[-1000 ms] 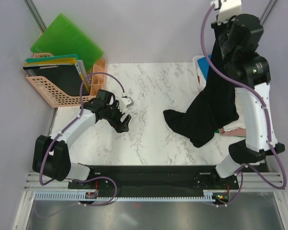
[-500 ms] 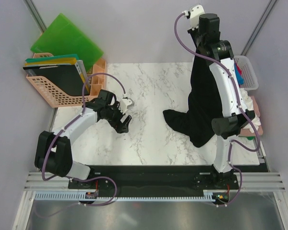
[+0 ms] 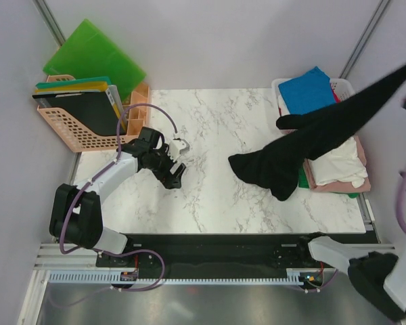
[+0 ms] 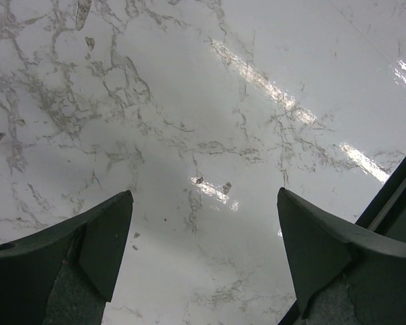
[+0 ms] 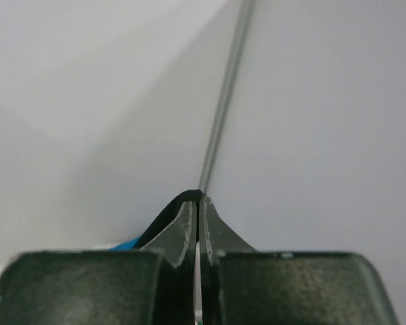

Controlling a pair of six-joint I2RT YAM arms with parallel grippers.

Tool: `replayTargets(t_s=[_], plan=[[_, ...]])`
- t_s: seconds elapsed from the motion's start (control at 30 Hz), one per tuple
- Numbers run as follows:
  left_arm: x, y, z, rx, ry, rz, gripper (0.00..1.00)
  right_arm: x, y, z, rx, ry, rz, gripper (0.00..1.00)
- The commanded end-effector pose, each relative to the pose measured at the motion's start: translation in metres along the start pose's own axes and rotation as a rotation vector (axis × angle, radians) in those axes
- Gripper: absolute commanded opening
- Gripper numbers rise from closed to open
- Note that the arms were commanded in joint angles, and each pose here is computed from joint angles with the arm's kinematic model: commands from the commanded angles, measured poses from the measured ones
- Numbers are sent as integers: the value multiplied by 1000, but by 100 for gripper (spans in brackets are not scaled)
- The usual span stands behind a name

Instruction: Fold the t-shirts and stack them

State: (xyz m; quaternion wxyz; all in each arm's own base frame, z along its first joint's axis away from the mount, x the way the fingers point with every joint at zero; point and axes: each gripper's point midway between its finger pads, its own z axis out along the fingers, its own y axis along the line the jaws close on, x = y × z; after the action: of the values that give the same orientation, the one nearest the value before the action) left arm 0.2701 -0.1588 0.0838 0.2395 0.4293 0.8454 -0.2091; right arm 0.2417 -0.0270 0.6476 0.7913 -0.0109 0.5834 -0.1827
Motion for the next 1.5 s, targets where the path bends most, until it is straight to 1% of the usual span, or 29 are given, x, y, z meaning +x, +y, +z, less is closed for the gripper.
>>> replayTargets(t_s=[0.0, 0.13, 0.23, 0.33, 0.4, 0.5, 0.53, 0.6, 0.63, 0.7, 0.73, 0.77, 0.8, 0.83, 0.87, 0.9, 0.93, 0.97, 1.03, 1.1, 1.13, 1.23, 1.27, 1.3, 1.33, 1.37, 1.4, 1.43, 1.47], plan=[[-21, -4, -5, 35, -68, 57, 94, 0, -34, -16, 142, -9, -25, 0], [-30, -20, -6, 129, -101, 54, 94, 26, -17, -5, 114, 60, -46, 0], [-30, -17, -8, 112, -95, 57, 94, 40, -3, 7, 90, 97, -67, 0], [-24, -18, -7, 107, -87, 61, 94, 40, -1, 13, 90, 101, -80, 0], [-19, -19, -6, 109, -78, 57, 94, 47, 11, 26, 68, 118, -104, 0], [-19, -18, -4, 105, -76, 59, 94, 75, 49, 52, -32, 175, -133, 0], [-19, -18, -4, 105, -76, 57, 94, 96, 68, 66, -72, 225, -154, 0], [-20, -17, -4, 104, -77, 52, 94, 121, 91, 80, -123, 273, -181, 0], [-19, -17, -4, 103, -75, 52, 94, 143, 110, 95, -152, 311, -199, 0], [-18, -17, -4, 99, -71, 52, 94, 159, 127, 111, -184, 336, -204, 0], [-18, -16, -4, 96, -70, 52, 94, 183, 146, 126, -208, 379, -220, 0], [-16, -16, -2, 96, -65, 51, 94, 190, 154, 134, -221, 389, -221, 0], [-15, -16, -1, 97, -59, 48, 94, 178, 157, 143, -221, 356, -195, 0], [-15, -16, -1, 97, -60, 47, 94, 198, 174, 156, -243, 390, -207, 0], [-15, -15, 0, 96, -55, 46, 94, 199, 179, 164, -246, 389, -200, 0], [-15, -15, 0, 96, -55, 45, 94, 174, 173, 172, -220, 330, -168, 0], [-15, -14, 0, 93, -56, 45, 94, 184, 181, 181, -224, 343, -172, 0], [-14, -13, 0, 89, -54, 45, 94, 164, 175, 184, -206, 296, -146, 0], [-14, -14, -1, 89, -53, 44, 94, 152, 174, 187, -196, 255, -122, 0], [-13, -14, 1, 93, -48, 43, 94, 154, 174, 185, -198, 256, -123, 0], [-13, -14, 2, 95, -47, 43, 94, 147, 169, 183, -191, 240, -120, 0], [-13, -12, 5, 103, -39, 32, 94, 165, 171, 177, -210, 285, -152, 0], [-14, -12, 6, 105, -42, 31, 94, 191, 181, 173, -245, 340, -176, 0], [-14, -12, 5, 103, -42, 30, 94, 204, 185, 169, -260, 368, -187, 0], [-15, -11, 4, 100, -43, 30, 94, 205, 180, 166, -257, 368, -187, 0], [-15, -12, 4, 100, -44, 32, 94, 236, 190, 158, -286, 429, -207, 0], [-15, -11, 4, 97, -46, 32, 94, 227, 184, 154, -273, 396, -171, 0], [-16, -12, 3, 97, -48, 35, 94, 236, 182, 151, -274, 410, -164, 0], [-15, -13, 3, 99, -48, 33, 94, 259, 188, 141, -295, 455, -169, 0]])
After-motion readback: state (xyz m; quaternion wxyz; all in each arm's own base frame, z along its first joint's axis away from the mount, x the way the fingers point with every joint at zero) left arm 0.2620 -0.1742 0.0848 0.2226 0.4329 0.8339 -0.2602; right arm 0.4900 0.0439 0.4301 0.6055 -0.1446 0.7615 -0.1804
